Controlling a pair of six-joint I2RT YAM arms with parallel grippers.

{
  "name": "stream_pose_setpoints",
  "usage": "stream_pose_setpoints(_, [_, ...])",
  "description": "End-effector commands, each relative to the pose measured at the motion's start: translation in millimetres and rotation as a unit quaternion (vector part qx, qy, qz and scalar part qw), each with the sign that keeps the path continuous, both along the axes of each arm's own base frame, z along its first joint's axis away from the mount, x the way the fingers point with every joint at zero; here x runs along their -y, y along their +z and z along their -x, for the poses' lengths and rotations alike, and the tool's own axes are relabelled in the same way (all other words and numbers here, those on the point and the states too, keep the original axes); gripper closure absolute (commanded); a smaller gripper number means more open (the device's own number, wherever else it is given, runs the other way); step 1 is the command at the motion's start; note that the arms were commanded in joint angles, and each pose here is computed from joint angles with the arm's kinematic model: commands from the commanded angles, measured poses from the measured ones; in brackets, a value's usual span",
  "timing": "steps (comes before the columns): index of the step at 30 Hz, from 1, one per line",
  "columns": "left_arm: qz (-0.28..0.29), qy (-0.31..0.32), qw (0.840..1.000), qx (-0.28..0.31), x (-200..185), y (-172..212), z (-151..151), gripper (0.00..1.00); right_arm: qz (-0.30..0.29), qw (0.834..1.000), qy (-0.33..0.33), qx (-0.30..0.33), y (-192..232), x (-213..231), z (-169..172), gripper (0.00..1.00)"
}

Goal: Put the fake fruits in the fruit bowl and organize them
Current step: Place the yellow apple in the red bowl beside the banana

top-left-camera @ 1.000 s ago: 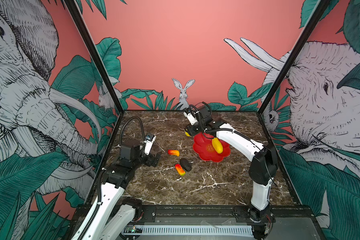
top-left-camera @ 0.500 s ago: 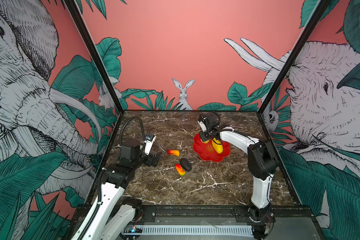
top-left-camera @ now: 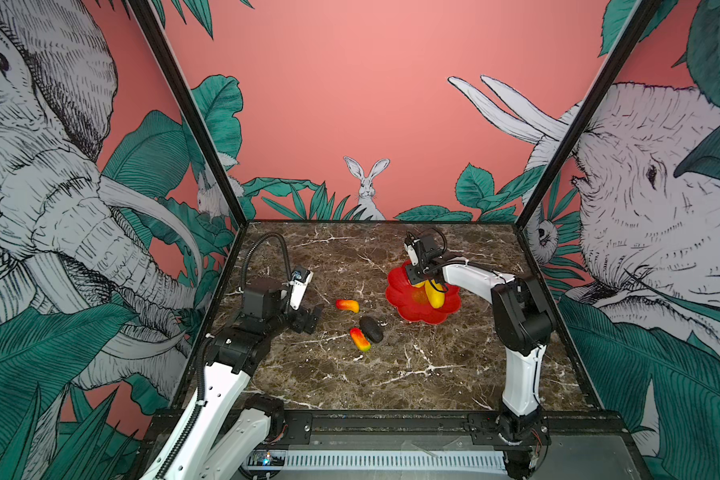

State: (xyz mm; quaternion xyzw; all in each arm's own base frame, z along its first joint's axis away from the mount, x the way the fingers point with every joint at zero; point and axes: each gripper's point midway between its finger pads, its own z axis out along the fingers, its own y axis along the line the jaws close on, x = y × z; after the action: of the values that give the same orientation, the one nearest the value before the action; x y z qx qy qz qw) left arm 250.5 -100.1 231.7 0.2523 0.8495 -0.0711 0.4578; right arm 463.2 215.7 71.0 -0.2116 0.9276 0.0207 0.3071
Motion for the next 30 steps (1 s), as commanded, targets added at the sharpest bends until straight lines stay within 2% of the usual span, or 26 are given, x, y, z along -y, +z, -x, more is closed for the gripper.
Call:
stream_pose_setpoints(1, [-0.008,-0.001,1.000,-0.007,-2.6,-6.1,1.9,0.00,-0.014,1.000,-0.013,0.011,-4.6,-0.1,-8.2,0.62])
stream_pose_setpoints(5, [-0.008,0.000,1.000,-0.007,-2.8,-6.0,1.8,0.00,-0.021,1.000,-0.015,0.006,-9.5,1.3,-7.7,0.54])
stream_pose_setpoints(12, [-0.008,-0.001,1.000,-0.006,-2.5,-5.3,1.5,0.00,-0.023,1.000,-0.013,0.003,-4.9,2.5,-6.2,0.33])
stream_pose_setpoints(17, [-0.007,-0.003,1.000,-0.006,-1.5,-5.1,1.2,0.00,-0.032,0.999,-0.002,0.014,19.8,0.4,-4.4,0.21])
stream_pose_setpoints(20, [-0.006,-0.004,1.000,-0.006,-0.8,-4.4,0.7,0.00,-0.045,0.999,0.005,0.028,40.7,-2.6,-1.5,0.10])
stream_pose_setpoints(21, [-0.006,-0.004,1.000,-0.005,-0.8,-3.8,0.7,0.00,-0.049,0.998,0.008,0.032,48.2,-4.3,0.2,0.02])
stream_pose_setpoints(26, [-0.005,-0.004,1.000,-0.005,-0.8,-3.9,0.5,0.00,-0.064,0.995,0.064,0.046,80.4,-30.2,21.5,0.01])
stream_pose_setpoints(30, [-0.005,-0.004,1.000,-0.005,-1.0,-3.2,-0.5,0.00,-0.071,0.987,0.140,0.047,94.4,-72.0,57.3,0.01])
